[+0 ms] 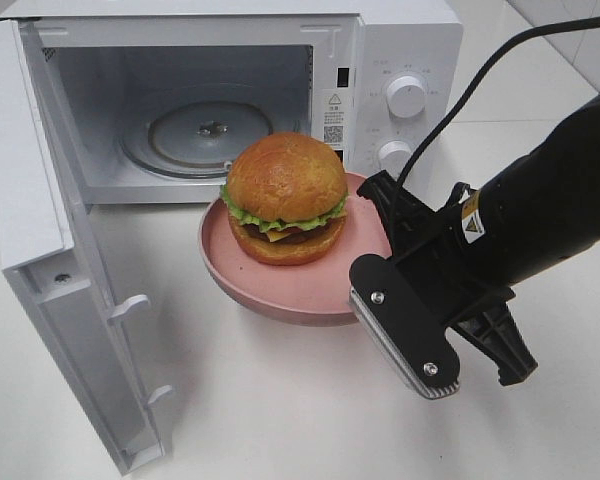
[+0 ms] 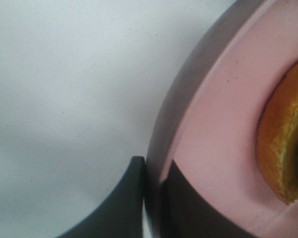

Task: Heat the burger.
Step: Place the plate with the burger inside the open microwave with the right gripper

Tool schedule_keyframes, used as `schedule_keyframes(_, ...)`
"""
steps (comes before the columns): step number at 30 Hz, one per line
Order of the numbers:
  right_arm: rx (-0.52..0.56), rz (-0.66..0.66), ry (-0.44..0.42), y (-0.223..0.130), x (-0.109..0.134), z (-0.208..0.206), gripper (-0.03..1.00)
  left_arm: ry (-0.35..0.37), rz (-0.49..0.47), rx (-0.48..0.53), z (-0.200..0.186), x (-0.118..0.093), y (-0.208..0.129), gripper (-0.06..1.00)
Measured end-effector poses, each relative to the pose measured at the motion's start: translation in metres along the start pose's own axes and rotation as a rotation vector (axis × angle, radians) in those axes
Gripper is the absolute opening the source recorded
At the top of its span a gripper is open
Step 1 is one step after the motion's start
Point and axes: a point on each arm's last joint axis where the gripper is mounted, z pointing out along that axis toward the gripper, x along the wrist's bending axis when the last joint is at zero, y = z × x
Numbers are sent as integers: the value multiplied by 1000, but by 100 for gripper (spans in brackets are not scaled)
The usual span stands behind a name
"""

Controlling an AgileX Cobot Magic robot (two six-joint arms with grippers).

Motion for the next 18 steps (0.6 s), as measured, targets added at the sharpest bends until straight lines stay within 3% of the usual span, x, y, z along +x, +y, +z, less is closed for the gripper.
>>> schedule_keyframes(7, 6, -10, 9, 0, 0, 4, 4, 0, 0, 0, 0, 0, 0, 99)
schedule_keyframes(18, 3, 41, -28, 2, -28, 12, 4, 0, 0, 0, 0, 0, 0, 99)
